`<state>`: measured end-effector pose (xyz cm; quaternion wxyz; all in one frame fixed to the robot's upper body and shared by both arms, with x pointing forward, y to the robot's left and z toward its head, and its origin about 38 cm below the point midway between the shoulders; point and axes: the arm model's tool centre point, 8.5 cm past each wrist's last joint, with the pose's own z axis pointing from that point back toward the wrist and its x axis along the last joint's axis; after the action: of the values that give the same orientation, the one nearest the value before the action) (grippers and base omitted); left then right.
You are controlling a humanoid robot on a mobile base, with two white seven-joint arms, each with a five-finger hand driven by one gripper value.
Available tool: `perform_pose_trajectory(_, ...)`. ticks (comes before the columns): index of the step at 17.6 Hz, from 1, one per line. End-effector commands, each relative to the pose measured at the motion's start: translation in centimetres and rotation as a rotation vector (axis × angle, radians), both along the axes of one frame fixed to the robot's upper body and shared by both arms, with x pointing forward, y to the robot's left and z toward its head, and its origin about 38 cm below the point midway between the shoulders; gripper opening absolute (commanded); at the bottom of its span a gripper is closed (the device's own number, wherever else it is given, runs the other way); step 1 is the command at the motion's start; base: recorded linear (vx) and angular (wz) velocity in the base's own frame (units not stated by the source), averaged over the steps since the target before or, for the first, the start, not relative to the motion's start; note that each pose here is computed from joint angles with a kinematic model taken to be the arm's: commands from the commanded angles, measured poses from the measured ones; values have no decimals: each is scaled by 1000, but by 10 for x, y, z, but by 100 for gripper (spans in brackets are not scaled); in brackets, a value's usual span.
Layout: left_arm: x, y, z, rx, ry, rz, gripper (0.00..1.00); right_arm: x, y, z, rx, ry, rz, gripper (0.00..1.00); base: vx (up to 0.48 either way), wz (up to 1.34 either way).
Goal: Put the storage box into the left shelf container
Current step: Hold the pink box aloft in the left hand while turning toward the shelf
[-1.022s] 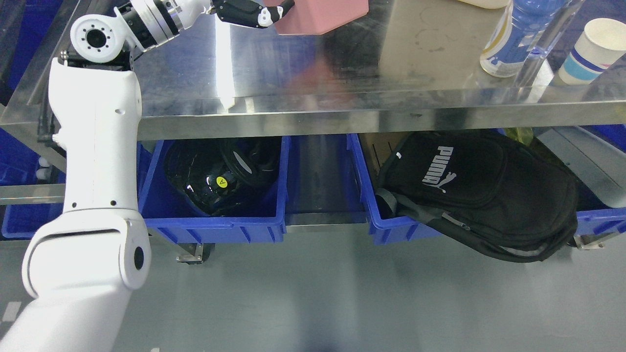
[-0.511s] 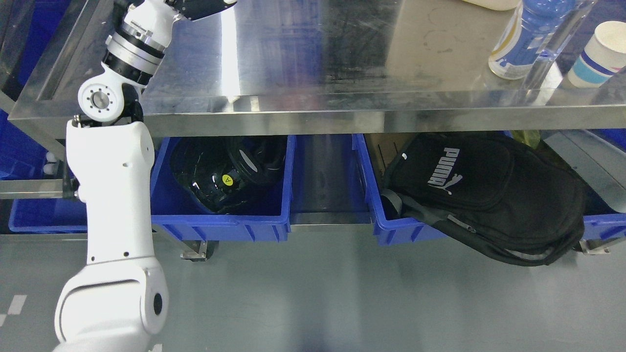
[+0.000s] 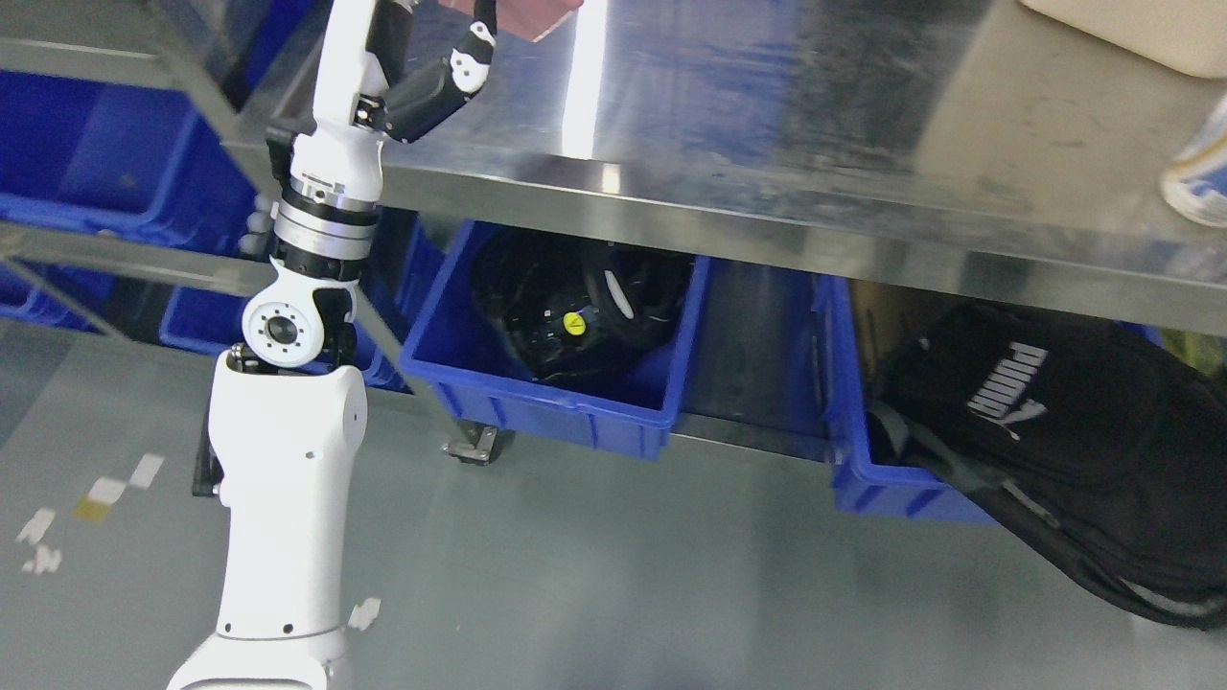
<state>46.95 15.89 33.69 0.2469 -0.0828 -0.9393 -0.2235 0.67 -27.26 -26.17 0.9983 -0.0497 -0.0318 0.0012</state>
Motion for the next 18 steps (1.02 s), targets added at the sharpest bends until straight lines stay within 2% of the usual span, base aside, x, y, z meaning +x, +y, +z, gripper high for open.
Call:
perform_pose_trajectory(1,-71,-64,-17,10,-79,-219,3,10,-11,1,-19,-25,-2,100,-11,748)
perform_pose_trajectory(4,-76,-64,-21,2,-77,-222,3,10,-11,1,-19,-25,-2,100,-10,893)
perform_pose_trajectory(12,-93,-53,-71,-41,6,-203,4,10,-11,1,-19,-25,-2,100,14,1247)
perform_pose_trajectory(15,-86,-25,-79,-152,59,-84,4,10,-11,1,-19,-25,-2,100,105,1235)
perform_pose_trajectory(18,-84,-7,-95,-175,125,-27,4,10,-11,1,-18,-25,-2,100,169,1119)
